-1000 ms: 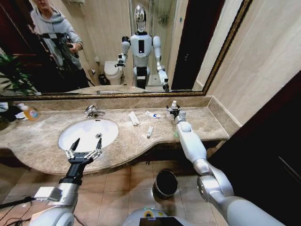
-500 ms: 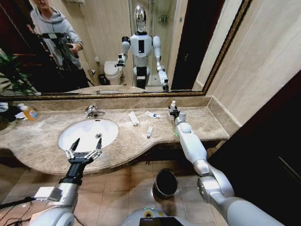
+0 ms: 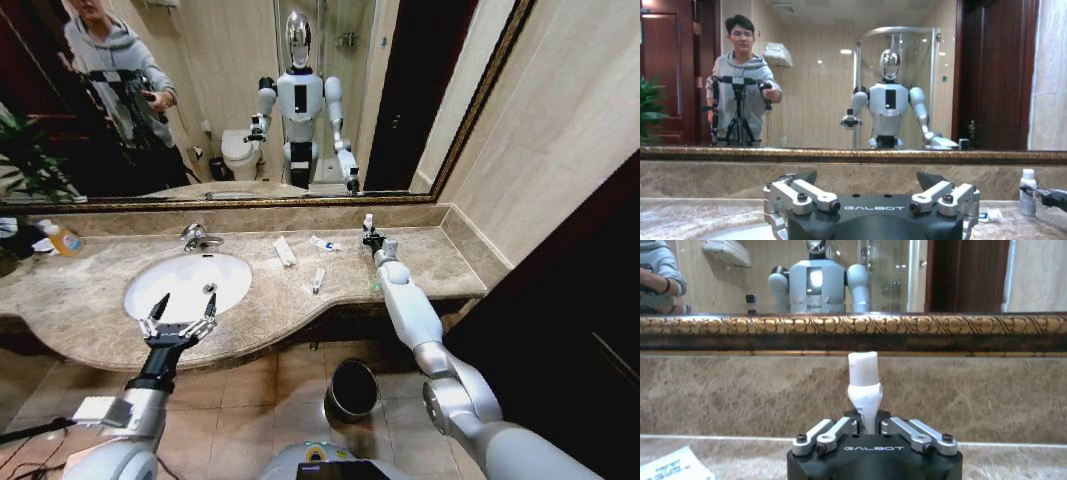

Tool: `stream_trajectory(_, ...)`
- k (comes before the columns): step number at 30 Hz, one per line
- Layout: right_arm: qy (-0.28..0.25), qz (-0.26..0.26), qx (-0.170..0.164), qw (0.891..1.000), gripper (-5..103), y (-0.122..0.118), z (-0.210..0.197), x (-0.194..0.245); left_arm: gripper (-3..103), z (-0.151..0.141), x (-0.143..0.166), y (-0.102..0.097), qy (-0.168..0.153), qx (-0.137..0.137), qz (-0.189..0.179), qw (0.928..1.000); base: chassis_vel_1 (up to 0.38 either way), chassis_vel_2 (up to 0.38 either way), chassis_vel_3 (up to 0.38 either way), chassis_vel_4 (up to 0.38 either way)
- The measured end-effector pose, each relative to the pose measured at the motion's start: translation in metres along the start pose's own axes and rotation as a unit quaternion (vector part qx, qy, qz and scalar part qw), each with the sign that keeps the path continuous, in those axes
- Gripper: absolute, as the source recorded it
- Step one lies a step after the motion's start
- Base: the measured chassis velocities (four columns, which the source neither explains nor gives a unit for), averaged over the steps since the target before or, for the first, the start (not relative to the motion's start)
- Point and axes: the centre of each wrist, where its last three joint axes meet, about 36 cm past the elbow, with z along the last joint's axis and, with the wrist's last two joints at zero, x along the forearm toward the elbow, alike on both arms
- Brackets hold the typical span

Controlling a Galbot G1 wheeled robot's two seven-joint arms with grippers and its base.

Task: Pick up the trash from the sink and place it in the trash bin.

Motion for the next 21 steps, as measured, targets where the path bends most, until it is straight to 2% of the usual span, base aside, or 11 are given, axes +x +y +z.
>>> stream_trajectory(9,-0.013,0.001,0.007,1.0,14,-0.018,-0.002,0.022,100,0.0,0.0,0.0,0.0,0.0,0.0,1.0,0.0,0.0,0.0,0.0)
stream_trajectory(13,-0.029,-0.005,0.002,1.0,14,-0.024,-0.021,0.042,100,0.0,0.0,0.0,0.0,0.0,0.0,1.0,0.0,0.0,0.0,0.0)
stream_trajectory(16,-0.048,-0.01,0.009,0.999,14,-0.032,-0.034,0.064,100,0.0,0.0,0.0,0.0,0.0,0.0,1.0,0.0,0.0,0.0,0.0)
stream_trajectory(19,-0.061,-0.016,0.02,0.998,14,-0.045,-0.038,0.122,100,0.0,0.0,0.0,0.0,0.0,0.0,1.0,0.0,0.0,0.0,0.0)
stream_trajectory(20,-0.061,-0.016,0.02,0.998,14,-0.045,-0.038,0.122,100,0.0,0.0,0.0,0.0,0.0,0.0,1.0,0.0,0.0,0.0,0.0)
stream_trajectory(21,-0.06,-0.02,0.018,0.998,14,-0.046,-0.036,0.144,100,0.0,0.0,0.0,0.0,0.0,0.0,1.0,0.0,0.0,0.0,0.0)
